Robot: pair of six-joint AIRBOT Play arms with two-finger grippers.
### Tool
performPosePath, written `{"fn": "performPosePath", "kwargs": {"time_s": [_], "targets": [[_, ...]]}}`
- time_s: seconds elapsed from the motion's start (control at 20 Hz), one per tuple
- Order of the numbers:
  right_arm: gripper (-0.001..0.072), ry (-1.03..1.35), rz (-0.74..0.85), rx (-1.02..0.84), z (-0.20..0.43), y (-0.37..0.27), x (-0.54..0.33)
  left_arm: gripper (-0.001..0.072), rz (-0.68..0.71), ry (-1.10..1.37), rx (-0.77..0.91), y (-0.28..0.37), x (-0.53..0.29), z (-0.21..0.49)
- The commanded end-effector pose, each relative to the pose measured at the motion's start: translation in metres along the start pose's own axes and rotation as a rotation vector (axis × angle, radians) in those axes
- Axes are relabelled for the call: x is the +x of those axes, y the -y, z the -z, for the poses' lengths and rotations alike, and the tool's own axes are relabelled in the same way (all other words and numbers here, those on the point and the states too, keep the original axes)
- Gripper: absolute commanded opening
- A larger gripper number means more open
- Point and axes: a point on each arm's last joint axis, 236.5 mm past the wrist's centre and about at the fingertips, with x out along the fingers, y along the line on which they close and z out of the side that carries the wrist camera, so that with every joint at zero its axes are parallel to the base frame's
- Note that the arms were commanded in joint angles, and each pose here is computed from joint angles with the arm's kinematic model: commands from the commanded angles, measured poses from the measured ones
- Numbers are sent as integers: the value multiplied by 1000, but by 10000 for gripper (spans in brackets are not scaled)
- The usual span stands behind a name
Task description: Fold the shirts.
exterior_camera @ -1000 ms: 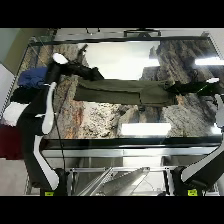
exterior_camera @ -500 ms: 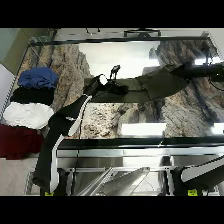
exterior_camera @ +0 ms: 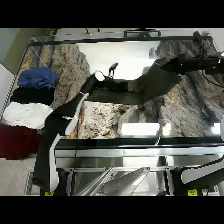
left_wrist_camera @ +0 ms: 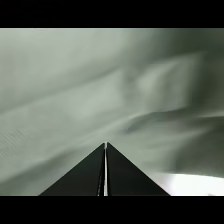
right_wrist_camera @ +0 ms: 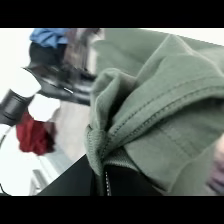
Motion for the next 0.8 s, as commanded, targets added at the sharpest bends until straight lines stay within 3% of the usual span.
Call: {"fn": "performPosePath", "kwargs": {"time_s": [0.0,0.15,0.3,0.35,0.45,0.55,0.75], "targets": [[28,62,-60,-1,-16,-38,48,6,241,73,53,70,-119,-36],[28,154,-43,-57,-25,-73,134,6,347,255,103,99,-244,-71],[29,225,-3,-179,2,-100,245,6,313,382,130,84,-315,-75],[66,251,28,-221,16,-101,281,6,296,400,131,76,-326,-71],[517,334,119,-303,48,-91,346,7,273,425,122,61,-340,-65],[512,370,189,-333,68,-75,378,7,264,426,99,52,-346,-59],[508,218,92,-303,86,-76,377,7,287,360,88,49,-346,-39]]}}
